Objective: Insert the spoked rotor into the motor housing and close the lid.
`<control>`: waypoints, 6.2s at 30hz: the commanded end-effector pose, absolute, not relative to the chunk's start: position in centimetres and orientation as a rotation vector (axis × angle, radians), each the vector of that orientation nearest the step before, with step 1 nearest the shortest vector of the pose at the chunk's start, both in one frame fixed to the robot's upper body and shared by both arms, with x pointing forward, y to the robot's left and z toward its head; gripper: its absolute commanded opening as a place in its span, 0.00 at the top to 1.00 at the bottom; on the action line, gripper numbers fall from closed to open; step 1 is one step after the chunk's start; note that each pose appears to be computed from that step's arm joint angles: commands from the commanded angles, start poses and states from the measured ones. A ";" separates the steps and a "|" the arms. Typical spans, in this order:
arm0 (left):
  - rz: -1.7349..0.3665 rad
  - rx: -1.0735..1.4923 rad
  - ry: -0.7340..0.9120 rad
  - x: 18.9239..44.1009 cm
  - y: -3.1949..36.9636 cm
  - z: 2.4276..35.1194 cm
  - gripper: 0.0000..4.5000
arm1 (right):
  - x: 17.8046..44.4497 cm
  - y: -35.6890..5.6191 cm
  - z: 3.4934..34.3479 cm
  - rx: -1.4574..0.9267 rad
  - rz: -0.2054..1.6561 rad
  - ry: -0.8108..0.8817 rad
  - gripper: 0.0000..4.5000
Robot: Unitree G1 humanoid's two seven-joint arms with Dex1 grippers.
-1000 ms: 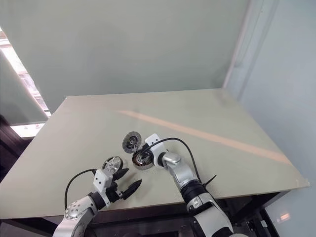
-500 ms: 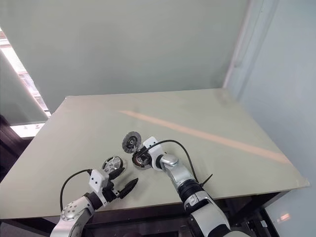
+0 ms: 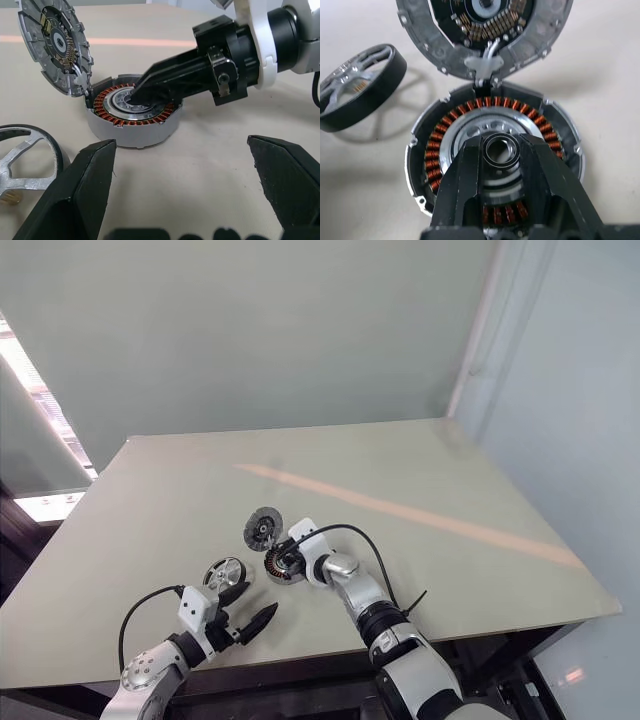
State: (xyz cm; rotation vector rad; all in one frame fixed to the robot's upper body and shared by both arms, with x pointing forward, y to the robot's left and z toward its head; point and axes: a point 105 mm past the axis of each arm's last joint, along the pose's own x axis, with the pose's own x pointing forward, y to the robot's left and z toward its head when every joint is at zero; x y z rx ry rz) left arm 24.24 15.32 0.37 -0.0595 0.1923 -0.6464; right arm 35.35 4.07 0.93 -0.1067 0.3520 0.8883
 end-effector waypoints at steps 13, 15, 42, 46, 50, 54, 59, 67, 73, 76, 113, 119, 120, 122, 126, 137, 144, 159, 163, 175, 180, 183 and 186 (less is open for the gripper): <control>-0.638 -0.033 0.136 24.6 15.4 1.9 0.00 | 35.8 5.6 2.8 -0.099 0.922 0.285 0.84; -0.637 -0.033 0.136 24.6 15.4 1.9 0.00 | 35.7 5.7 2.7 -0.097 0.924 0.286 0.84; -0.582 -0.019 0.124 24.9 16.8 2.3 0.00 | 34.4 8.1 3.5 -0.017 1.001 0.247 0.84; -0.564 -0.005 0.115 25.2 17.6 2.7 0.00 | 34.3 8.3 3.4 -0.017 1.006 0.248 0.84; -0.563 -0.006 0.111 25.2 17.6 2.8 0.00 | 34.3 8.4 3.4 -0.018 1.005 0.247 0.84; -0.565 -0.012 0.112 25.1 17.3 2.7 0.00 | 34.3 8.5 3.4 -0.020 1.000 0.245 0.84; -0.565 -0.015 0.113 25.0 17.2 2.7 0.00 | 34.4 8.5 3.4 -0.024 0.997 0.241 0.84; -0.567 -0.020 0.112 24.9 16.9 2.7 0.00 | 34.3 9.1 3.6 -0.024 1.005 0.232 0.84; -0.565 -0.024 0.114 24.8 16.8 2.6 0.00 | 34.1 9.5 3.8 -0.011 1.017 0.223 0.84; -0.562 -0.024 0.114 24.7 16.9 2.6 0.00 | 34.0 9.7 4.0 0.000 1.024 0.217 0.84; -0.557 -0.027 0.118 24.3 16.9 2.2 0.00 | 32.8 11.3 4.6 0.032 1.072 0.175 0.84; -0.549 -0.027 0.119 24.2 17.1 2.1 0.00 | 32.7 11.5 4.5 0.021 1.076 0.179 0.84; -0.548 -0.027 0.119 24.2 17.1 2.1 0.00 | 32.8 11.5 4.5 0.020 1.075 0.179 0.84; -0.546 -0.027 0.118 24.2 17.1 2.1 0.00 | 32.8 11.5 4.5 0.018 1.073 0.180 0.84; -0.542 -0.027 0.118 24.1 17.2 2.1 0.00 | 32.9 11.4 4.5 0.014 1.065 0.178 0.84; -0.541 -0.025 0.118 24.0 17.3 2.2 0.00 | 32.9 11.7 4.6 0.020 1.061 0.170 0.84; -0.535 -0.029 0.118 23.8 17.2 2.1 0.00 | 32.8 12.0 4.8 0.025 1.063 0.162 0.84; -0.534 -0.029 0.120 23.8 17.2 2.1 0.00 | 32.9 12.1 5.5 0.049 1.077 0.135 0.84; -0.541 -0.030 0.119 24.0 17.1 2.1 0.00 | 33.1 11.9 6.2 0.079 1.078 0.106 0.84; -0.580 -0.039 0.122 24.7 16.3 2.0 0.00 | 34.3 8.6 9.1 0.113 1.055 0.006 0.84; -0.601 -0.039 0.125 24.8 16.1 2.0 0.00 | 34.7 5.4 8.9 0.069 0.988 0.031 0.84; -0.609 -0.039 0.125 25.0 16.0 2.0 0.00 | 34.8 3.6 8.5 0.040 0.948 0.053 0.84; -0.621 -0.039 0.127 25.1 15.8 2.0 0.00 | 34.7 1.6 8.0 0.027 0.906 0.079 0.84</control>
